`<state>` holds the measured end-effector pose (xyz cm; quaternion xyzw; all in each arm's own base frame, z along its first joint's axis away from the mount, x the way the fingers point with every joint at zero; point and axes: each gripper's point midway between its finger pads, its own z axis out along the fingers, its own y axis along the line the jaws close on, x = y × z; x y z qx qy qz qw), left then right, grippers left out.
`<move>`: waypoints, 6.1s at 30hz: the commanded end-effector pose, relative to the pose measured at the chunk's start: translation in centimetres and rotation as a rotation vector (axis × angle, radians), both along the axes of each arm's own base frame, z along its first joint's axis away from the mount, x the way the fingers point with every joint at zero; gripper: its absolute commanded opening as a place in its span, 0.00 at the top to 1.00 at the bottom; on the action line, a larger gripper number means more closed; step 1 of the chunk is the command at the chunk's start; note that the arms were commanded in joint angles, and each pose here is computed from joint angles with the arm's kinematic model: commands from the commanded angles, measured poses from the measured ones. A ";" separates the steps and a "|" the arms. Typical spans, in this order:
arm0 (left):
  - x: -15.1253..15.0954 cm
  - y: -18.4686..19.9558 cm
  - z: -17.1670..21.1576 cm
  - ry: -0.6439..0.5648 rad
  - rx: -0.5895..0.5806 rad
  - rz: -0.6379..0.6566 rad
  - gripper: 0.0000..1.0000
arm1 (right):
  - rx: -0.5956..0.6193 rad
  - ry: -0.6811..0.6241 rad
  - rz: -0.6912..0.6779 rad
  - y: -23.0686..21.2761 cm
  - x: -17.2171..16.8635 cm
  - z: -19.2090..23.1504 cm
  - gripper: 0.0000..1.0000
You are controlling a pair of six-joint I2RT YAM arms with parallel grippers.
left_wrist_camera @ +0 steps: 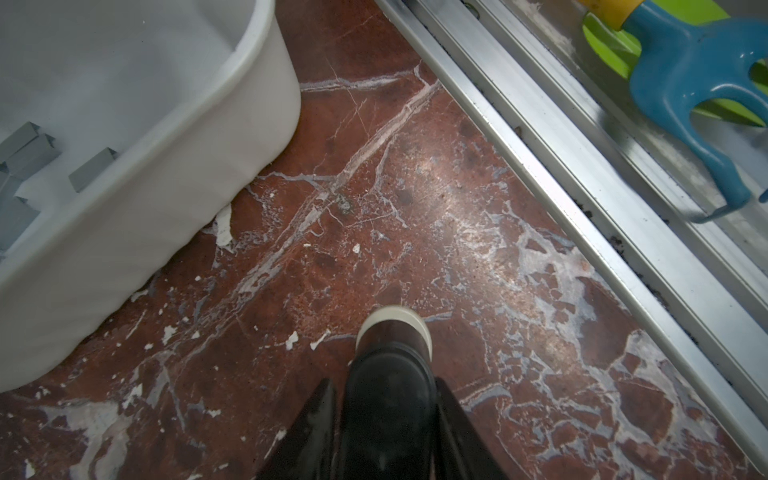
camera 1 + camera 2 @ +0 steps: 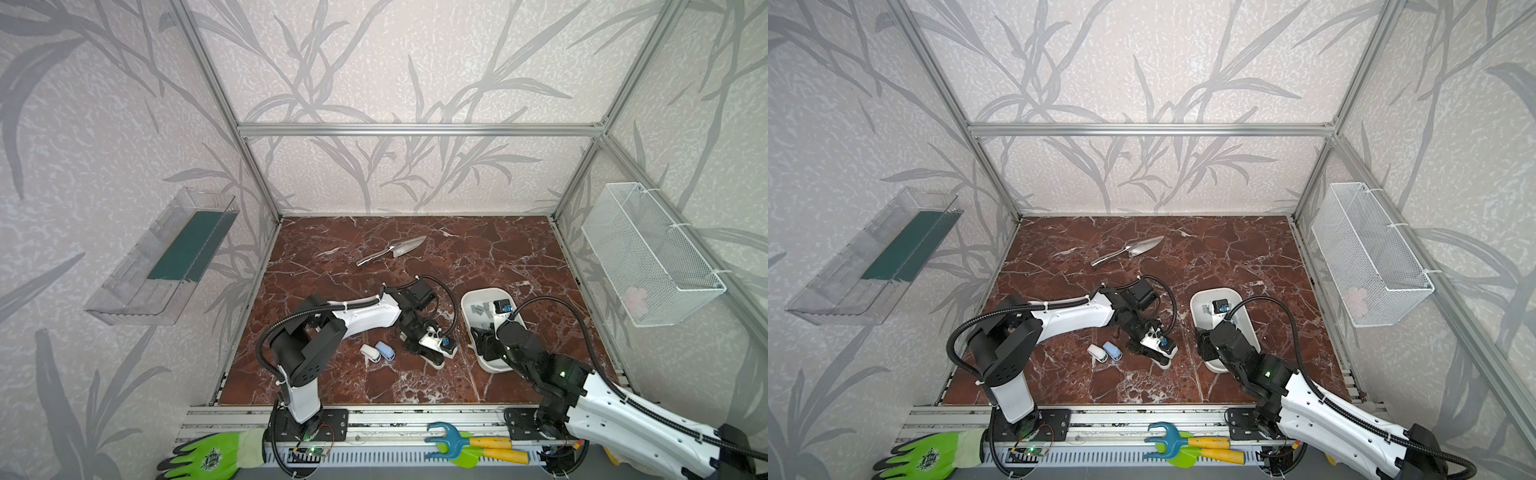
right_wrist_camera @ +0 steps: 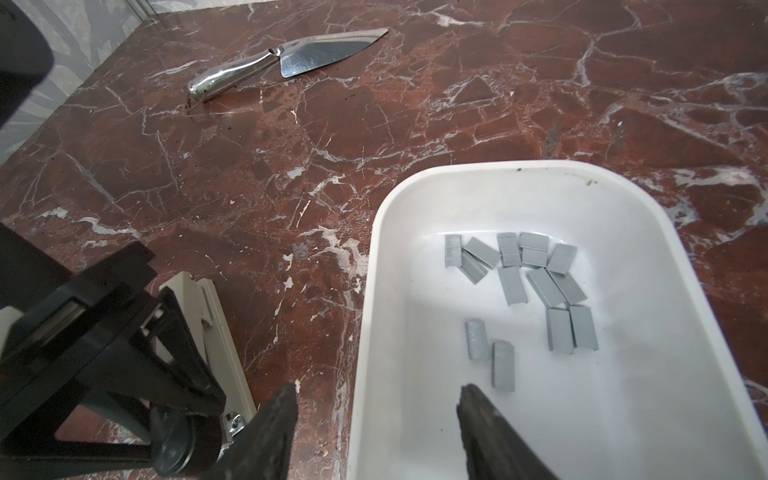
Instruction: Load the staples into the stapler
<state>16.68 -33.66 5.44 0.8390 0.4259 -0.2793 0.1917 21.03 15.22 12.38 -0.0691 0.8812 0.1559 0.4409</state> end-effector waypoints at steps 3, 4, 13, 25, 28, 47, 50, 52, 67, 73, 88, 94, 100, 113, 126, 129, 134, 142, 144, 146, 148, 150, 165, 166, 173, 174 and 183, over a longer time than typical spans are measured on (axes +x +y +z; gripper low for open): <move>-0.9 0.6 -0.1 0.026 0.026 -0.045 0.59 | 0.009 -0.022 0.006 0.0 0.1 0.2 0.37; -0.9 0.7 -0.1 0.023 0.032 -0.043 0.58 | 0.010 -0.022 0.006 0.0 0.1 0.2 0.37; -0.4 1.2 -0.2 0.024 0.030 -0.020 0.53 | 0.013 -0.024 0.006 0.0 0.1 0.1 0.38; -0.2 0.9 -0.5 0.012 0.020 -0.037 0.57 | 0.035 -0.037 0.047 0.6 -0.1 0.4 0.38; -0.1 1.0 -0.9 0.021 0.036 -0.034 0.53 | 0.041 -0.042 0.052 0.7 -0.2 0.6 0.38; -0.6 1.0 1.4 0.012 -0.021 -0.071 0.66 | 0.118 -0.109 0.179 2.6 -0.9 1.7 0.47; -0.6 1.1 1.6 0.015 -0.025 -0.063 0.60 | 0.133 -0.110 0.214 3.2 -1.2 1.9 0.47; -0.6 1.0 1.7 0.022 -0.029 -0.061 0.59 | 0.133 -0.107 0.221 3.4 -1.2 1.8 0.47; -0.5 0.6 0.9 0.049 -0.024 -0.059 0.56 | 0.126 -0.098 0.220 3.5 -1.2 1.5 0.47; -0.4 0.5 0.7 0.050 -0.018 -0.061 0.58 | 0.126 -0.099 0.219 3.5 -1.2 1.5 0.47; -0.5 0.3 0.8 0.063 -0.016 -0.078 0.63 | 0.136 -0.107 0.241 3.8 -1.3 1.5 0.47; -0.5 0.3 0.3 0.070 -0.003 -0.069 0.59 | 0.137 -0.105 0.241 3.8 -1.3 1.4 0.47; -0.3 0.1 0.0 0.076 0.002 -0.067 0.58 | 0.131 -0.103 0.232 3.6 -1.3 1.2 0.47; -0.8 0.4 1.7 0.066 -0.042 -0.116 0.90 | 0.152 -0.120 0.283 4.4 -1.6 1.4 0.53; 0.9 3.7 7.4 0.010 -0.230 -0.002 1.00 | 0.203 -0.265 0.555 8.7 -4.9 3.9 0.65; 1.5 3.8 7.9 -0.026 -0.235 0.030 1.00 | 0.207 -0.326 0.608 9.6 -5.4 4.4 0.64; 4.1 3.1 8.5 -0.054 -0.256 0.195 1.00 | 0.216 -0.475 0.668 10.3 -5.7 7.0 0.60; 5.0 2.7 10.0 -0.039 -0.320 0.288 1.00 | 0.089 -0.527 0.591 9.0 -1.8 7.3 0.52; 4.1 2.8 10.5 -0.025 -0.343 0.270 1.00 | 0.086 -0.503 0.627 9.2 -1.8 7.0 0.54; 3.7 3.0 10.9 -0.014 -0.352 0.272 1.00 | 0.095 -0.518 0.711 9.8 -3.1 6.5 0.54; 3.4 3.2 10.7 0.005 -0.344 0.276 1.00 | 0.115 -0.539 0.756 9.8 -4.1 6.1 0.51; 3.0 3.4 10.7 0.015 -0.338 0.276 1.00 | 0.117 -0.560 0.789 9.6 -4.9 5.7 0.50; 2.3 3.1 12.2 0.109 -0.433 0.270 1.00 | 0.126 -0.512 0.880 12.3 -4.5 5.0 0.51; 2.2 3.2 12.1 0.110 -0.430 0.266 1.00 | 0.124 -0.510 0.873 12.4 -4.3 4.8 0.51; 1.4 3.0 12.8 0.144 -0.469 0.213 1.00 | 0.127 -0.435 0.890 14.1 -3.2 3.8 0.57; 1.3 3.0 12.9 0.146 -0.471 0.210 1.00 | 0.130 -0.430 0.889 14.2 -3.1 3.7 0.57; 0.8 3.1 12.6 0.157 -0.459 0.164 1.00 | 0.154 -0.435 0.889 14.4 -3.1 4.0 0.66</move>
